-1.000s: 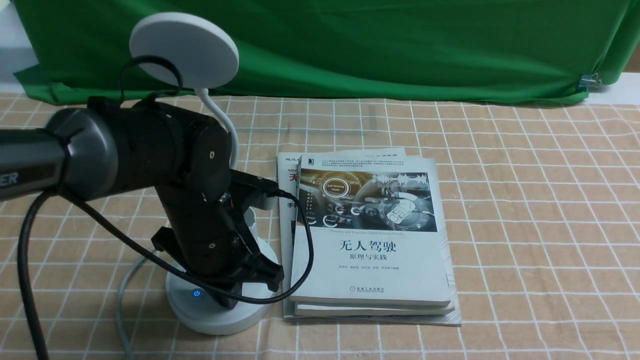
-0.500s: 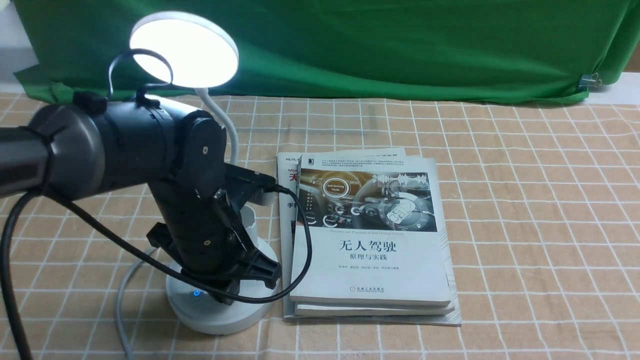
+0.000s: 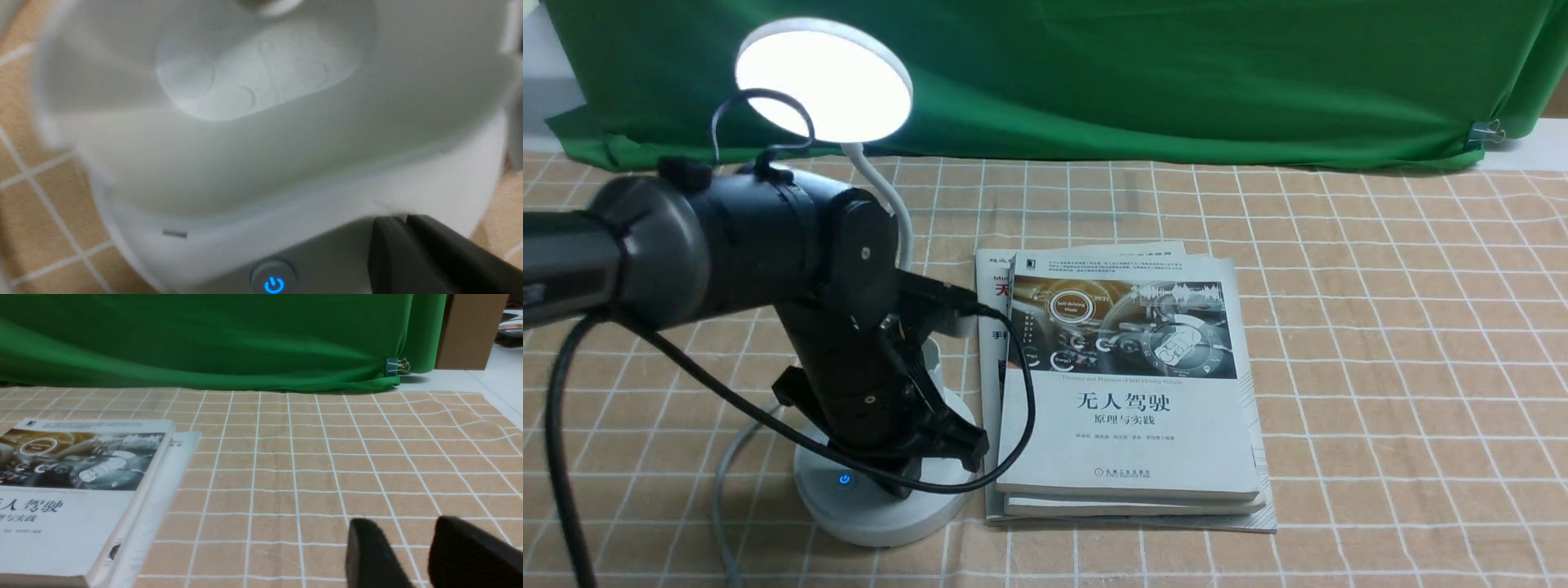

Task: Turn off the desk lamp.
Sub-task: Use the left arm to press the button switch on the lamp holder

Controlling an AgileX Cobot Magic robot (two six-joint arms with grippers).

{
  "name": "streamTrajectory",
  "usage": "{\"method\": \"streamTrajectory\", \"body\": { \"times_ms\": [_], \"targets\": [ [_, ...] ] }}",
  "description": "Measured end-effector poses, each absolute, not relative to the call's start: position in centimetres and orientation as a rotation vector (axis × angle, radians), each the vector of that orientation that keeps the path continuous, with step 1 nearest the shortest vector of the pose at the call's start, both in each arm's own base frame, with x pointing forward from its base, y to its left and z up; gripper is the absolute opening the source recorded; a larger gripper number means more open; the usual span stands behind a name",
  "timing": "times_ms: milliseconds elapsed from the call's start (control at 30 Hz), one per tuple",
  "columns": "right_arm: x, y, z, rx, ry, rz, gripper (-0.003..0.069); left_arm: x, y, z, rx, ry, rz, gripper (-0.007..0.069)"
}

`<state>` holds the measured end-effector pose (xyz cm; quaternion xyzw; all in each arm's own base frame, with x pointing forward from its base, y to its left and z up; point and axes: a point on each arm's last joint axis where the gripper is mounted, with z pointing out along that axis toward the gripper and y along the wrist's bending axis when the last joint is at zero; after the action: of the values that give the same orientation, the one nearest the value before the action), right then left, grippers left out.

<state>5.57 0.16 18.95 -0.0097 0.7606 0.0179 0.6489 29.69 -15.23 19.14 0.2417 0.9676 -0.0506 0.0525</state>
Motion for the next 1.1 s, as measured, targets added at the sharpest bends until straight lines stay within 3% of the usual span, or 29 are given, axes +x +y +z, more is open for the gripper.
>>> {"method": "streamTrajectory", "body": {
  "times_ms": [367,733,1100],
  "targets": [
    [5.6,0.2,18.9,-0.022,1.729,0.041,0.0239,29.6,-15.2,19.5,0.735,2.935,-0.158,0.0006],
    [5.6,0.2,19.0,-0.022,1.728,0.041,0.0239,29.0,-14.9,22.1,0.722,2.859,-0.175,0.0006],
    [5.6,0.2,19.0,-0.022,1.728,0.041,0.0239,29.7,-15.2,19.1,0.738,2.948,-0.152,0.0006]
  ]
}}
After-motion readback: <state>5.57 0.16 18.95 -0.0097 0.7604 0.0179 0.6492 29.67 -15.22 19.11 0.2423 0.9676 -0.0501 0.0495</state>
